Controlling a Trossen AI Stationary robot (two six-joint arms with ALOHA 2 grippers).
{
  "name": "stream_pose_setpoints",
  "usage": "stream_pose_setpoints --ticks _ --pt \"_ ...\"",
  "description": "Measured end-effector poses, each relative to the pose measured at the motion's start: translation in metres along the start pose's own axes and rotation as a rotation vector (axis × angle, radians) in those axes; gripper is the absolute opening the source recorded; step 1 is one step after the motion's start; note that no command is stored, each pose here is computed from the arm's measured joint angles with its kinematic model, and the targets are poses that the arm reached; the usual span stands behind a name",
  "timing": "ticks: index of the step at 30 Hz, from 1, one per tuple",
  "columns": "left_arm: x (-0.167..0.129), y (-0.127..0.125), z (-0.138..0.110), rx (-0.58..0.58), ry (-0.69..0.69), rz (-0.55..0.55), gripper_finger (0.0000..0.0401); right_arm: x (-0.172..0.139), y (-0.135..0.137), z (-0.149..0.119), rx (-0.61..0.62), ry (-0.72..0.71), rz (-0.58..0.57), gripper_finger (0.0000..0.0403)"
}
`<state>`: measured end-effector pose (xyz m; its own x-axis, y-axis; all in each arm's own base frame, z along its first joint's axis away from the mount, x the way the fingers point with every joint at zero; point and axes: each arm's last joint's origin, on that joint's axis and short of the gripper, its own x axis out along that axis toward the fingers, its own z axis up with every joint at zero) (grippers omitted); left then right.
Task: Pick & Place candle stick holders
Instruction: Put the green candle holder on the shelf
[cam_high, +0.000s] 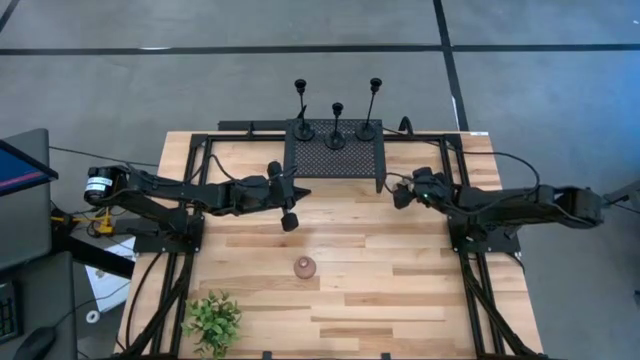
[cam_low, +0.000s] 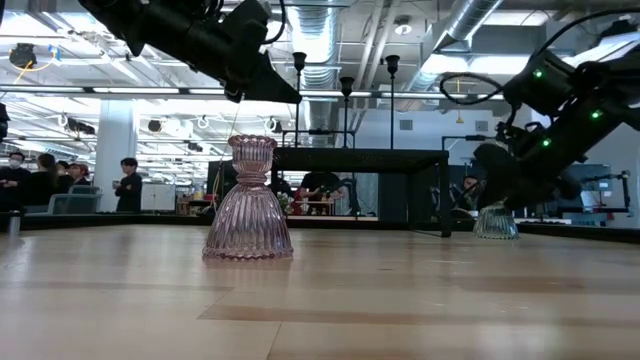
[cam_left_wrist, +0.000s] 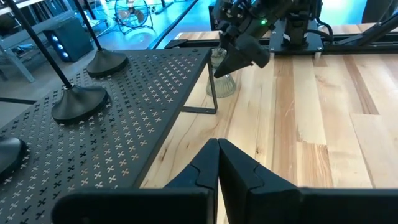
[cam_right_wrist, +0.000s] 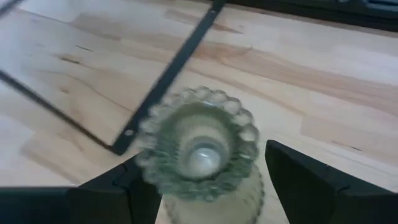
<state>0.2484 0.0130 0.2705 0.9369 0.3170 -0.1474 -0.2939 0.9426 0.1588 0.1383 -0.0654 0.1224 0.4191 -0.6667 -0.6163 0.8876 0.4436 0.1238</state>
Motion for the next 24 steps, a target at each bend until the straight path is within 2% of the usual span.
stream_pose_setpoints --ticks 11,14,20,24 --pt "0.0 0.0 0.0 0.001 0.002 0.0 0.0008 0.015 0.002 0.004 0.018 -0.04 -0.017 0.0248" --pt "0.0 0.0 -0.001 0.001 0.003 0.0 0.0008 0.016 0.002 0.003 0.012 -0.037 -0.019 0.0223" --pt "-0.001 -0.001 -0.016 -0.014 0.043 -0.003 0.0008 0.016 0.003 0.005 0.017 -0.058 -0.023 0.0138" --pt "-0.002 -0.002 -0.022 -0.033 0.062 -0.004 0.0008 0.016 0.004 0.006 0.021 -0.062 -0.017 0.0129"
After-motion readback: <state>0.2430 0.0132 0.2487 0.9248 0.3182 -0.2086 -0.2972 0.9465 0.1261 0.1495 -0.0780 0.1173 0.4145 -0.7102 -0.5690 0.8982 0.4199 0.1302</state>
